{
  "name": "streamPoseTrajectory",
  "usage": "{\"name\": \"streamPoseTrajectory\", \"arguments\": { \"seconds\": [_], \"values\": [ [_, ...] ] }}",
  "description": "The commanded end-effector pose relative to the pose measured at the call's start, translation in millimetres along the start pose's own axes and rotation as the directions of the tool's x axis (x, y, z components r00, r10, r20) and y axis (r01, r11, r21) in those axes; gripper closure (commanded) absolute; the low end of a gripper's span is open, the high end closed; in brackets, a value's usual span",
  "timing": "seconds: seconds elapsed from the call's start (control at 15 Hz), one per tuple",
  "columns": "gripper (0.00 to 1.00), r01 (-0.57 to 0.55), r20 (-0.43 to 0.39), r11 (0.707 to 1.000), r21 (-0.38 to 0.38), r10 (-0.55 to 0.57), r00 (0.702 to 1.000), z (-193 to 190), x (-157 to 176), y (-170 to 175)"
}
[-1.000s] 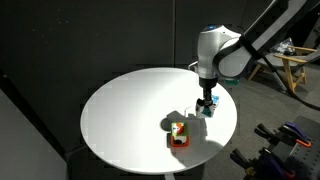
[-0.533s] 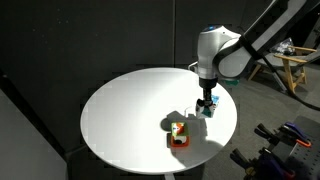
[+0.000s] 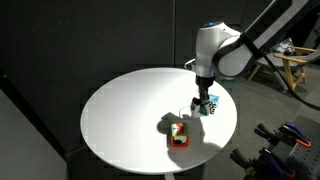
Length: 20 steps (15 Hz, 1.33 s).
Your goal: Pick up the block with the letter A on it and put it on the table to the right of the block with the number four on it
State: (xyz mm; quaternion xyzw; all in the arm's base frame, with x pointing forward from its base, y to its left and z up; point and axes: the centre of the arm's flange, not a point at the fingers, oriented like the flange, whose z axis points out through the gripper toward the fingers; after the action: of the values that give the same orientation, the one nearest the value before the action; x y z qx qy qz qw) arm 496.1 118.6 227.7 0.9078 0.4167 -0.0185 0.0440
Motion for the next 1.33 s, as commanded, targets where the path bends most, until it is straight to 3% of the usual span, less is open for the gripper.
{"name": "streamPoseTrajectory", "arguments": {
  "seconds": [0.0,0.33,0.6,0.93,1.27],
  "values": [
    [0.94,0.122,-0.043,0.992,-0.017,-0.122,0.992,-22.7,-3.6,-2.3],
    [0.94,0.307,-0.053,0.951,-0.04,-0.309,0.95,-35.2,-1.6,-6.7],
    [0.94,0.39,-0.052,0.919,-0.055,-0.392,0.918,-41.9,-4.3,-1.8],
    [0.94,0.443,-0.04,0.894,-0.07,-0.447,0.894,-47.5,-21.4,13.4],
    [0.94,0.437,-0.034,0.896,-0.075,-0.441,0.897,-50.9,-45.2,34.1]
  ]
}}
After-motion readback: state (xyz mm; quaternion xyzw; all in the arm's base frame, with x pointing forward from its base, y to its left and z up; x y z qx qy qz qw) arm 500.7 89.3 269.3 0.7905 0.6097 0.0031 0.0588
